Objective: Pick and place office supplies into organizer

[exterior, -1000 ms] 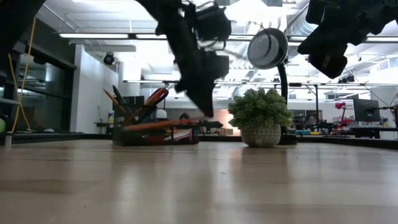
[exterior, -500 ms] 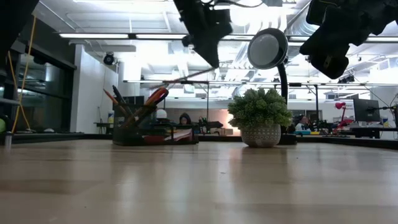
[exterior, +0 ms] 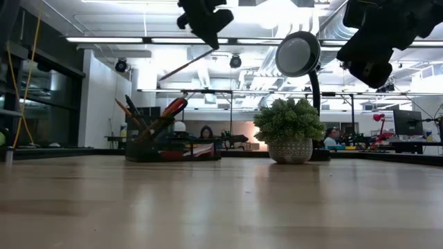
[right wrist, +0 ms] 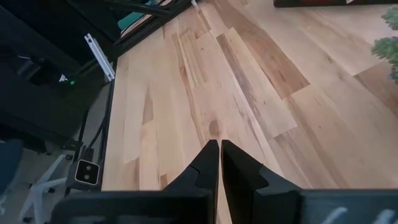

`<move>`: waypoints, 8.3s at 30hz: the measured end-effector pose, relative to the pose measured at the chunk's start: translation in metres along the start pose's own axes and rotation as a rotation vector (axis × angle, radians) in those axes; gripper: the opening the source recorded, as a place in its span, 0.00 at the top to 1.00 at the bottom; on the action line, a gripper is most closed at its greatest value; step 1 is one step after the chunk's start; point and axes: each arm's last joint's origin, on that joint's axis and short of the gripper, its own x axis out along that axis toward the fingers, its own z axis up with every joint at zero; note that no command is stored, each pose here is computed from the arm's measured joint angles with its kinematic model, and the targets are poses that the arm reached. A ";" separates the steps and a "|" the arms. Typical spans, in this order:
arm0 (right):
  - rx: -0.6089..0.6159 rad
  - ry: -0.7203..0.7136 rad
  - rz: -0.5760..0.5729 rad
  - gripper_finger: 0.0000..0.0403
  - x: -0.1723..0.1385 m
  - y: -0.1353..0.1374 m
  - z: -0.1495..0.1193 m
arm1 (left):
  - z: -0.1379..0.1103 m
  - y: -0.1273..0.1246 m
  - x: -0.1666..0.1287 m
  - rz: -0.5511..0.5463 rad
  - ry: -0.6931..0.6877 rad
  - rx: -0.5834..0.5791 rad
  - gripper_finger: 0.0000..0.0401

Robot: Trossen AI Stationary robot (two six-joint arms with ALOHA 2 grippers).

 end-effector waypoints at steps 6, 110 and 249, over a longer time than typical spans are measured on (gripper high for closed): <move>0.018 0.004 0.006 0.97 0.000 0.002 -0.002 | -0.017 0.011 0.004 0.028 -0.068 -0.072 1.00; 0.159 0.006 -0.071 0.97 -0.003 0.007 -0.015 | -0.176 -0.006 -0.120 -0.361 -0.720 -0.206 0.99; -0.288 -0.341 0.114 1.00 -0.030 -0.078 -0.049 | -0.340 -0.008 -0.078 -0.724 -0.725 -0.095 1.00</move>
